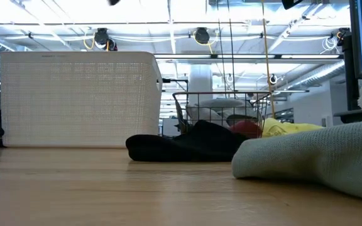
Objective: Pick & Place Cloths
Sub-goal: Put the blue sock into the transparent bin
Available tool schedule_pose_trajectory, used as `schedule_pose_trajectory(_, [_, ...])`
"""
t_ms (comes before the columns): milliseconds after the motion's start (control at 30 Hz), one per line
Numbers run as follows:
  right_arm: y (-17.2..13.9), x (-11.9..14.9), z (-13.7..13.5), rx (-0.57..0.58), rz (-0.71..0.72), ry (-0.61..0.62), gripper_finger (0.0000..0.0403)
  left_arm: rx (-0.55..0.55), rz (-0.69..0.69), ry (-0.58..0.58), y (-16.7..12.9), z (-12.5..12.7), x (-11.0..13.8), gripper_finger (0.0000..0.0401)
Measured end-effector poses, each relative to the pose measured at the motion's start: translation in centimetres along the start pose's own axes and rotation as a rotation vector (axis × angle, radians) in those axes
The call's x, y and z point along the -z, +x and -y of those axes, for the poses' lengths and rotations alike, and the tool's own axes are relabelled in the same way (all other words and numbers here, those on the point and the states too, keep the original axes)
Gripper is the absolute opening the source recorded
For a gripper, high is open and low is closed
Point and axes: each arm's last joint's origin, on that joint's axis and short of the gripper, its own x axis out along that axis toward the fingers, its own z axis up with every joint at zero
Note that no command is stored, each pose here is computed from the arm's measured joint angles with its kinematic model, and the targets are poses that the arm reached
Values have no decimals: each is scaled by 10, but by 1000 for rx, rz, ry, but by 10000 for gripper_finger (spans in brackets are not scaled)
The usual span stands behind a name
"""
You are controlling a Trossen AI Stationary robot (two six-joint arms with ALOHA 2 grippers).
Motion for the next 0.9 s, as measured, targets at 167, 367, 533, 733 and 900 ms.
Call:
schedule_pose_trajectory(167, [0,-2,0,2,17,1,1,-91,-118,-142,-21,-7,9,0])
schedule_pose_trajectory(367, [0,-3,0,5,33,2,1,-170,-238,-272,-47,-12,15,0])
schedule_pose_trajectory(533, [0,-3,0,5,33,2,1,-243,-376,-406,-65,-18,24,0])
schedule_pose_trajectory(733, [0,-3,1,8,32,2,1,-230,-521,-448,-76,-14,35,0])
schedule_pose_trajectory(900, [0,-3,1,8,32,2,1,-307,-640,-483,-71,-15,52,0])
